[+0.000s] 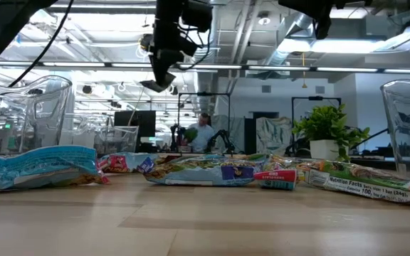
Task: Pick and place Granola Bars by type
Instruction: Put the blue granola bar into the top transparent bin
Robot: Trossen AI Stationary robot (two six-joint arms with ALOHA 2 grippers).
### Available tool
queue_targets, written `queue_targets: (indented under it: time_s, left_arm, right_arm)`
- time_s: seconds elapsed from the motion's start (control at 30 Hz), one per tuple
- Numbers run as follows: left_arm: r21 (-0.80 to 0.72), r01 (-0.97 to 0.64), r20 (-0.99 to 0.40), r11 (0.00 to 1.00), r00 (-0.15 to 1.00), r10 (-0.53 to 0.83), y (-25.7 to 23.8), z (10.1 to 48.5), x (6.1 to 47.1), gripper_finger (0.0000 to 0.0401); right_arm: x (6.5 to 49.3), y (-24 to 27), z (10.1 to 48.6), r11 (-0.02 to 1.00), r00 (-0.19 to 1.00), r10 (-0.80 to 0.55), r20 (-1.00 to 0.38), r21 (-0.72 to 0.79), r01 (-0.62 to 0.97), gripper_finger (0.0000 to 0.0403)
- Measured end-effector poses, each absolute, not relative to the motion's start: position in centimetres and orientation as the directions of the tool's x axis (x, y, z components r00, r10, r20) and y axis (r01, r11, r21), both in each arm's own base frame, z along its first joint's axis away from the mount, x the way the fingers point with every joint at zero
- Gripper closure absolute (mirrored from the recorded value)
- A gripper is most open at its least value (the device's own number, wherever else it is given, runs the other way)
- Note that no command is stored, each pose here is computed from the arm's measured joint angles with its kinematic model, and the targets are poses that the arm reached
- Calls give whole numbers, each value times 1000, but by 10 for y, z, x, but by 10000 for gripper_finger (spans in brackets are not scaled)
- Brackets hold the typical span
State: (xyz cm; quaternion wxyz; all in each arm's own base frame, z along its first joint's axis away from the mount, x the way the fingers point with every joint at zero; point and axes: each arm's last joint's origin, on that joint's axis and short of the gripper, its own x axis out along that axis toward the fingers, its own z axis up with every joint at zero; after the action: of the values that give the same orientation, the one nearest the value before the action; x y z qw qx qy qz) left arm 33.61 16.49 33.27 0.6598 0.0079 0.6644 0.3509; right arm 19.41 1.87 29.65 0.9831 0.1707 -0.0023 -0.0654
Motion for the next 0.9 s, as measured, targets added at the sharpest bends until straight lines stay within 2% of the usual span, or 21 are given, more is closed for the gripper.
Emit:
queue_targets:
  time_s: [0.23, 0.43, 0.63, 0.9]
  left_arm:
    - [460, -523, -873, 717, -117, 474, 179, 350, 311, 401]
    - [463, -539, -882, 704, -196, 429, 183, 343, 274, 401]
    - [459, -565, -888, 685, -274, 369, 180, 316, 231, 401]
    - [440, -624, -896, 646, -255, 364, 185, 270, 206, 401]
  right_arm:
    - [194, 19, 296, 932, 991, -129, -18, 339, 128, 282]
    - [194, 19, 296, 929, 991, -129, -18, 347, 127, 282]
    - [194, 18, 296, 929, 986, -164, -18, 333, 161, 282]
    - [195, 8, 297, 909, 973, -230, -11, 355, 219, 282]
